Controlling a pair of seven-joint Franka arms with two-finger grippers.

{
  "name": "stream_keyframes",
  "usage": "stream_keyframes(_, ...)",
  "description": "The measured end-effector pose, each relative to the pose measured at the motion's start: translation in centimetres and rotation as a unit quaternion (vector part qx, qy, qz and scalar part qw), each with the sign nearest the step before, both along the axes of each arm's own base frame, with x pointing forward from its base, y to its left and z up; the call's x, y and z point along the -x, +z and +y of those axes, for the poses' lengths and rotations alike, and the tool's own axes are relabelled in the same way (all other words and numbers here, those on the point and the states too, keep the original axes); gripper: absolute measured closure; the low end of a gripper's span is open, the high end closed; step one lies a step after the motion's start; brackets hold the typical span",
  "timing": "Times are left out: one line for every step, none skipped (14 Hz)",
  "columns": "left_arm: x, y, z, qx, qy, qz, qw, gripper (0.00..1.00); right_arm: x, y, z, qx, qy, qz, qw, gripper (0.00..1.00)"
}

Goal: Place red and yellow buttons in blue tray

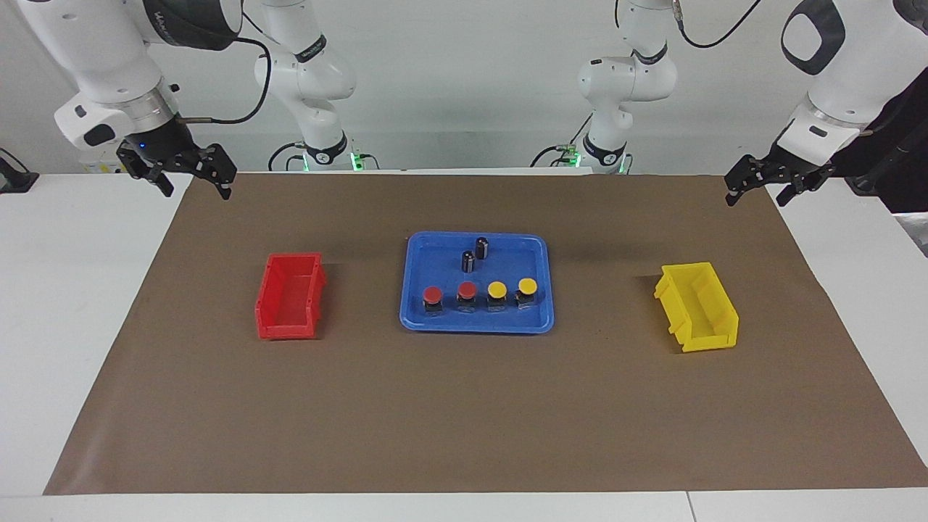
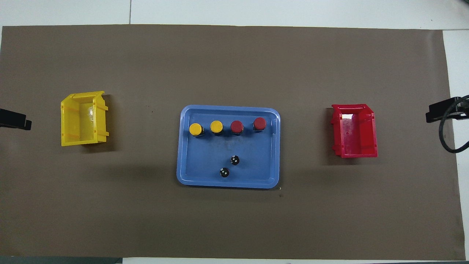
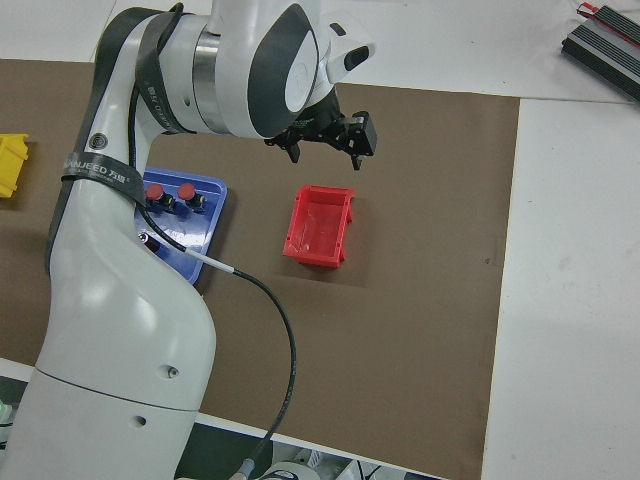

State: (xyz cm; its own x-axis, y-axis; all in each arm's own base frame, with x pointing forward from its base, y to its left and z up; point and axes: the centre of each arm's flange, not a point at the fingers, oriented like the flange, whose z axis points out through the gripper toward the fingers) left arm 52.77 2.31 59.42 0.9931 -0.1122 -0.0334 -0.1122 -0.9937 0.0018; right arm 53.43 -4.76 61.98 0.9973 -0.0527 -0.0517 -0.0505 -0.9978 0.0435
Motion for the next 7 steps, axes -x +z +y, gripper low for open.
stream_keyframes(0.0,0.0,0.4,0.000,0.001,0.000,1.000,0.00,0.0,0.0,0.0,0.000,0.000,0.000,1.000,0.00)
stream_keyframes(0.0,0.0,0.9,0.000,0.000,0.000,1.000,0.00,0.0,0.0,0.0,0.000,0.000,0.000,1.000,0.00)
stream_keyframes(0.1,0.0,1.4,0.000,-0.003,0.000,1.000,0.00,0.0,0.0,0.0,0.000,0.000,0.000,1.000,0.00)
stream_keyframes(0.1,0.0,1.6,0.001,-0.004,0.000,1.000,0.00,0.0,0.0,0.0,0.000,0.000,0.000,1.000,0.00)
stream_keyframes(0.1,0.0,1.7,0.001,-0.005,0.000,1.000,0.00,0.0,0.0,0.0,0.000,0.000,0.000,1.000,0.00)
stream_keyframes(0.1,0.0,1.6,0.000,-0.007,0.000,1.000,0.00,0.0,0.0,0.0,0.000,0.000,0.000,1.000,0.00)
stream_keyframes(0.1,0.0,1.2,0.000,-0.010,0.000,1.000,0.00,0.0,0.0,0.0,0.000,0.000,0.000,1.000,0.00)
